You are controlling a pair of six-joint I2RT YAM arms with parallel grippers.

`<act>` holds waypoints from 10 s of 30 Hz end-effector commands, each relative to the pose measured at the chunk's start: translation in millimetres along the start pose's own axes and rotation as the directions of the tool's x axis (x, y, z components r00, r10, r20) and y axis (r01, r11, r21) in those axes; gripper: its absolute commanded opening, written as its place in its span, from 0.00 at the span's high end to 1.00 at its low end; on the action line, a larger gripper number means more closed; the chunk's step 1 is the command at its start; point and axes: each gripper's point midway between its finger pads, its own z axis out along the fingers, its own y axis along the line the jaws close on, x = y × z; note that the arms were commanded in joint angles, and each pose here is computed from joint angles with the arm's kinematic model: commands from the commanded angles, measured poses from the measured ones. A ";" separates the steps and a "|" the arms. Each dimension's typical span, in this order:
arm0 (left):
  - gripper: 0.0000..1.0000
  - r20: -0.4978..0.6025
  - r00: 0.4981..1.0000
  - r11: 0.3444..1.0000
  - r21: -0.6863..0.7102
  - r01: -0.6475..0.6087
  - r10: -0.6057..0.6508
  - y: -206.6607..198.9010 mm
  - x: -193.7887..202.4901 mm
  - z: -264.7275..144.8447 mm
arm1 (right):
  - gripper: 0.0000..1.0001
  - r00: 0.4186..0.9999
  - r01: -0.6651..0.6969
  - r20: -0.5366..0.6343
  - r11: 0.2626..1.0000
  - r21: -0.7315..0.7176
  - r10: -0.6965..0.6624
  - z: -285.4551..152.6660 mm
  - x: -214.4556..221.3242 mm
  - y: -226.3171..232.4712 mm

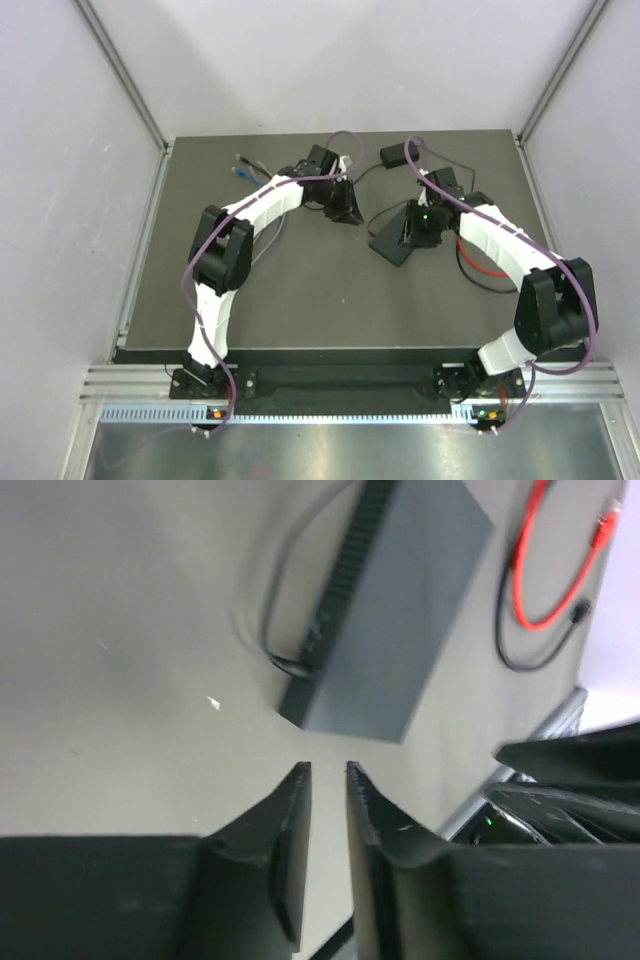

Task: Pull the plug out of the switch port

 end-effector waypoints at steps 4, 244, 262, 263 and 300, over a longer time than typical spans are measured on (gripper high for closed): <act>0.89 -0.009 0.999 0.999 -0.021 0.044 -0.044 13.4 -3.8 23.2 | 0.66 0.981 -0.190 0.054 0.978 0.086 0.186 -3.5 -20.0 -14.9; 1.00 0.234 0.761 0.689 0.326 -0.648 0.605 -113.5 22.9 -81.3 | 1.00 0.842 -0.469 0.075 0.792 -0.391 0.535 68.2 -166.7 98.1; 0.27 0.221 0.848 0.871 -0.010 -0.491 0.481 -9.3 3.0 -104.1 | 1.00 0.580 -0.496 0.337 0.649 -0.576 0.742 42.2 -326.0 70.1; 0.27 0.225 0.845 0.868 -0.015 -0.496 0.486 -9.0 3.3 -105.6 | 1.00 0.562 -0.519 0.341 0.642 -0.564 0.754 54.3 -329.5 59.3; 0.41 0.143 0.945 0.950 0.058 -0.305 0.295 26.8 17.4 -96.6 | 0.59 0.945 -0.202 0.284 0.973 0.115 0.163 -2.5 -194.4 -85.0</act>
